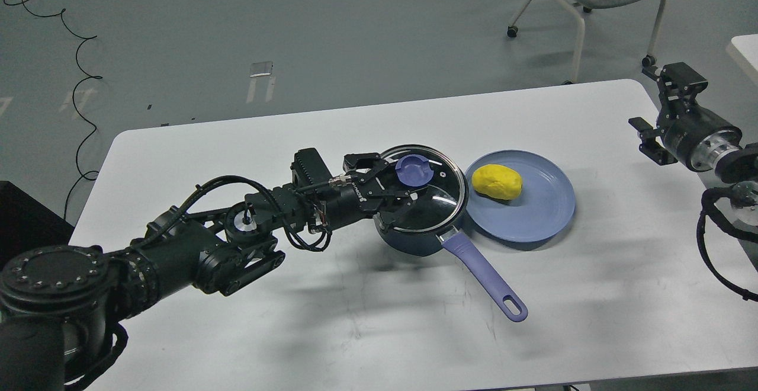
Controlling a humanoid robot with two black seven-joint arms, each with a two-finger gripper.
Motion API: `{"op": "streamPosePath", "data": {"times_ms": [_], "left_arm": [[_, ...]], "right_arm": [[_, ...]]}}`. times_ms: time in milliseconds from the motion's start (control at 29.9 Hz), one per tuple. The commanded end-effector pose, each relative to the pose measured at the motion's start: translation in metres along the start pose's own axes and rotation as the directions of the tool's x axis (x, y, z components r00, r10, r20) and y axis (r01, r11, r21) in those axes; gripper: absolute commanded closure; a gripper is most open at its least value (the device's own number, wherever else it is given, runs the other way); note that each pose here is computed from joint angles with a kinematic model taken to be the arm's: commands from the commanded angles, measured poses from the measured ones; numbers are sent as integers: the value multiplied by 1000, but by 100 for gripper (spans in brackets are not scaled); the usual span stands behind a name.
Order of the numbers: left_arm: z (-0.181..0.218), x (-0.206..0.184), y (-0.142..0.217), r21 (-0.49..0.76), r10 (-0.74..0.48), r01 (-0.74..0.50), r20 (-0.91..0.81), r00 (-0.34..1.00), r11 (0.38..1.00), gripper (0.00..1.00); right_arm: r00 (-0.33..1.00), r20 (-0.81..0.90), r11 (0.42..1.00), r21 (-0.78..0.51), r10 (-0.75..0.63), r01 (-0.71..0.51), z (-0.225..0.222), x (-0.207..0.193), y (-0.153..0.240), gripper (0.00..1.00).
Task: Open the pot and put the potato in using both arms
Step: 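Close the left gripper around the purple lid knob, then lift the lid off the saucepan and set it down nearer the robot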
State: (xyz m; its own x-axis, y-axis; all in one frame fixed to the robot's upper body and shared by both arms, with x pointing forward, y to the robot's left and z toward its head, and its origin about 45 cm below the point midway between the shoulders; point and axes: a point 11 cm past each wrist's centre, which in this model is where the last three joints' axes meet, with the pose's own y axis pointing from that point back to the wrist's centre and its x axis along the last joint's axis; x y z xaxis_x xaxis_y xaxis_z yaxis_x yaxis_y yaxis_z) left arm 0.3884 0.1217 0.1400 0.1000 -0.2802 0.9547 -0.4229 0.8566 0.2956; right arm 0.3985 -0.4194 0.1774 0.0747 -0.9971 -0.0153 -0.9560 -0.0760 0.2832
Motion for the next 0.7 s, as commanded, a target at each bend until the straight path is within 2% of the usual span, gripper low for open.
{"op": "streamPosePath", "data": {"times_ms": [0, 200, 401, 668], "left_arm": [[-8, -1, 9, 18, -6, 6, 2, 1000, 1000, 74], [-19, 18, 14, 23, 16, -16, 25, 1000, 1000, 74], [-4, 36, 17, -40, 56, -56, 11, 998, 998, 74], [-29, 57, 36, 40, 111, -110, -29, 993, 993, 73]], "right_arm": [[1000, 1, 1000, 0, -1, 1, 0, -1, 0, 1], [1000, 4, 1000, -1, -5, 5, 1, -3, -1, 1], [1000, 5, 1000, 0, -8, 8, 1, -5, -2, 1], [1000, 5, 1000, -4, 1, -1, 3, -2, -2, 1]]}}
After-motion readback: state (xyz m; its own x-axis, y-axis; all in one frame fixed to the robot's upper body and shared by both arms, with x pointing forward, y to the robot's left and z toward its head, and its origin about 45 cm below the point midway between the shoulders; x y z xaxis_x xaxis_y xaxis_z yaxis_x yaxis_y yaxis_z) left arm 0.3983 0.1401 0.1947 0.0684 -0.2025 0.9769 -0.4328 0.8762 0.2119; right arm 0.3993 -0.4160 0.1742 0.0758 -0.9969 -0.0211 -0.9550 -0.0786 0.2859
